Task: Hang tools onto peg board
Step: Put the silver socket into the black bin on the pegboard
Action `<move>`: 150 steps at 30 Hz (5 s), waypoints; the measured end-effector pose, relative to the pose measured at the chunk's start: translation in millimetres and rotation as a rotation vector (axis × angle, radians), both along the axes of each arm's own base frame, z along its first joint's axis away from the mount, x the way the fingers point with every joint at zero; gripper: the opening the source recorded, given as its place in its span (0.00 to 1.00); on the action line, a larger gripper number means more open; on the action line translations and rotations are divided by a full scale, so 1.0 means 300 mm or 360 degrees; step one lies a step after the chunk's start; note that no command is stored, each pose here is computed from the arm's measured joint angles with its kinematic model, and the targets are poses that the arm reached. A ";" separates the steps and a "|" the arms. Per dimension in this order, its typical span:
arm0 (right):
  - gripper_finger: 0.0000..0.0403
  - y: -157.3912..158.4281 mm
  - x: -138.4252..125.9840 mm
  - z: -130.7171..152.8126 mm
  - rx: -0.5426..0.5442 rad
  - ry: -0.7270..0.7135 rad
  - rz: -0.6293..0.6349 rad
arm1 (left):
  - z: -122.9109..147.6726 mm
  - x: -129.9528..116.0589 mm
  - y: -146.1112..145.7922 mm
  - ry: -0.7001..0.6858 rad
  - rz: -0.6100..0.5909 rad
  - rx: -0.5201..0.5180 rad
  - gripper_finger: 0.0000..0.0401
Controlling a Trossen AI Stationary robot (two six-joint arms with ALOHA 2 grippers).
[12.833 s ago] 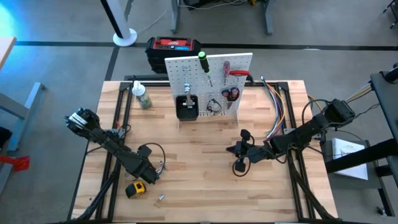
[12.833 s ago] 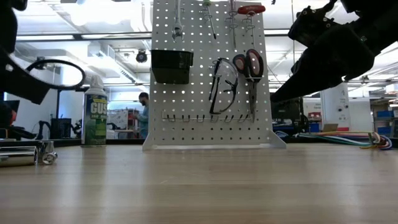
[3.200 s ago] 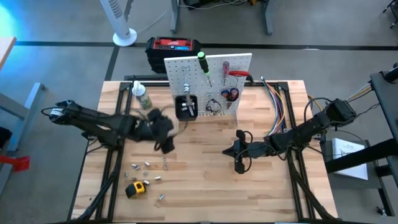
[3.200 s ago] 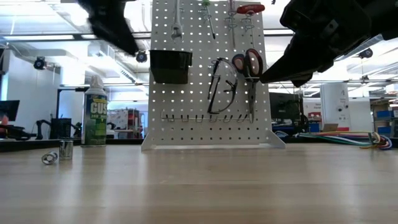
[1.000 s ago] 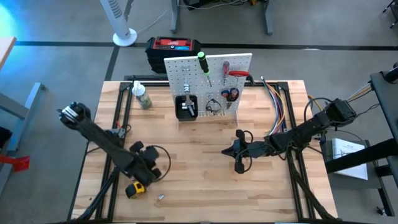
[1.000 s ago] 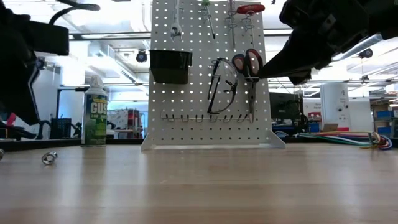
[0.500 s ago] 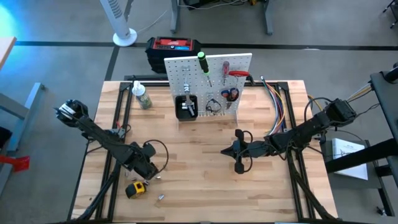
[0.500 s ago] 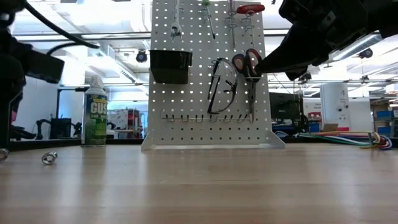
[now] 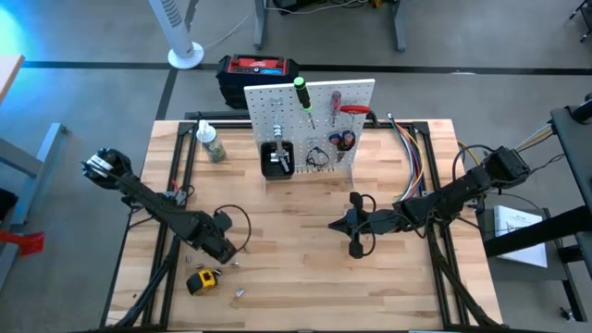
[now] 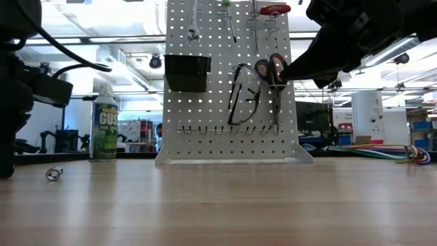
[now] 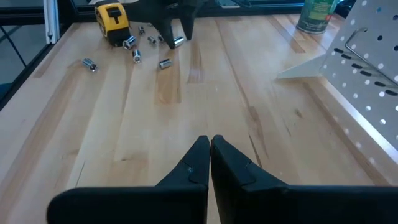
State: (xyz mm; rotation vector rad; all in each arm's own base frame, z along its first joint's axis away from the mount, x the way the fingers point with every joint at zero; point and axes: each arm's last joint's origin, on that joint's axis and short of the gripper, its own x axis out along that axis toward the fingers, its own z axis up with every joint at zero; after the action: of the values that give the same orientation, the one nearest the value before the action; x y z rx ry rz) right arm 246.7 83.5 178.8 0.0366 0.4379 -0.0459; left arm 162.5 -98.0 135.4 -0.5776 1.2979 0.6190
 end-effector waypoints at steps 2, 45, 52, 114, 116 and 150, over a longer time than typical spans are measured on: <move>0.00 0.000 0.000 0.000 0.0000 0.0000 0.0000 | -0.002 -0.002 0.002 0.0002 0.0000 0.0004 0.53; 0.00 0.000 0.002 0.004 0.0034 -0.0021 -0.0013 | 0.694 0.296 0.240 -0.0730 -0.0270 0.0983 0.23; 0.00 -0.004 0.011 0.028 0.0028 -0.0162 -0.0136 | 0.698 0.325 0.322 -0.0747 -0.0370 0.0957 0.32; 0.37 0.052 0.196 -0.054 -0.0159 0.0066 0.0051 | -0.009 0.192 0.149 0.0189 -0.1358 0.0412 0.50; 0.36 0.052 0.196 -0.055 -0.0162 0.0071 0.0052 | -0.011 0.197 0.164 0.0186 -0.1361 0.0376 0.48; 0.09 0.050 0.194 -0.059 -0.0109 0.0086 0.0021 | 0.576 0.217 0.145 -0.0948 -0.0847 0.0756 0.12</move>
State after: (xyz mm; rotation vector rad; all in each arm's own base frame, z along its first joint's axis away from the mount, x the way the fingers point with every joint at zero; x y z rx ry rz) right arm 304.8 98.4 161.0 -0.0351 0.4902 -0.0492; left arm 227.7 -54.6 308.1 0.0014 0.6564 0.2571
